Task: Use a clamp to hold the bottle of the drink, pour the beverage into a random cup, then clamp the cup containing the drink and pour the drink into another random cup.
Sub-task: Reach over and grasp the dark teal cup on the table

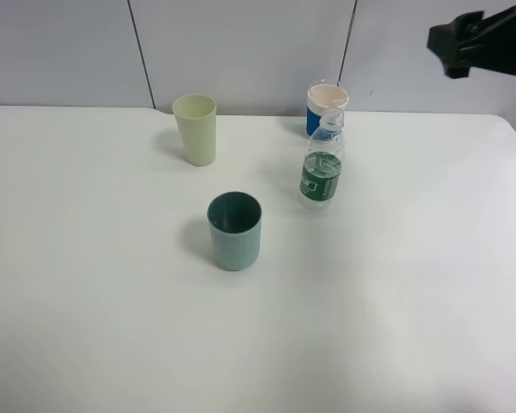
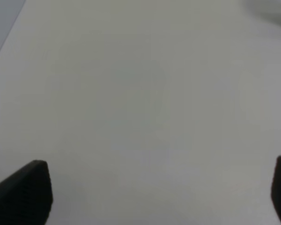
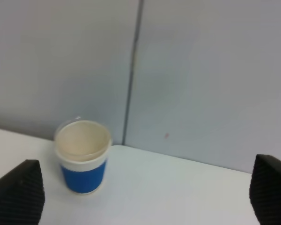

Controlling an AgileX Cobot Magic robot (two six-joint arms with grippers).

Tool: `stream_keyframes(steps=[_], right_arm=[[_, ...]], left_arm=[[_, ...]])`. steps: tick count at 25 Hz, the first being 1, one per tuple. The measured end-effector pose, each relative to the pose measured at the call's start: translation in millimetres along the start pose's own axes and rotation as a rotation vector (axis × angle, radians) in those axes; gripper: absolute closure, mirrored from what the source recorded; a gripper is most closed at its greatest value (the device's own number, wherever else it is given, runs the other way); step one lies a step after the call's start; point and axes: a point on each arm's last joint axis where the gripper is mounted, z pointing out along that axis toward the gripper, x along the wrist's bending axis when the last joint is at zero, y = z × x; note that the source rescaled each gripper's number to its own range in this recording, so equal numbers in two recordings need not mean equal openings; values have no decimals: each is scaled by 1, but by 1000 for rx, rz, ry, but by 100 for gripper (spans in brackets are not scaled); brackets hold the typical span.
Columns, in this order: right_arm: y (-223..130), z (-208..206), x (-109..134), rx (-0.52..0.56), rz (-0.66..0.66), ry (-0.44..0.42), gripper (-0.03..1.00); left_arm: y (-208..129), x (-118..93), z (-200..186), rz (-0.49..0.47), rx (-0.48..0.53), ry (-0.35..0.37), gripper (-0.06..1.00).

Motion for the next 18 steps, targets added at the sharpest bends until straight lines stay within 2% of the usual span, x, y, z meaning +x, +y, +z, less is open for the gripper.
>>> stream_keyframes(steps=[7, 15, 18], right_arm=[[30, -73, -26, -74, 42, -127, 27], [33, -123, -25, -54, 9, -162, 27], [29, -147, -22, -13, 9, -168, 27]], left_arm=[[0, 0, 0, 0, 0, 0, 14], [0, 0, 0, 0, 0, 0, 14], [0, 0, 0, 0, 0, 0, 14]])
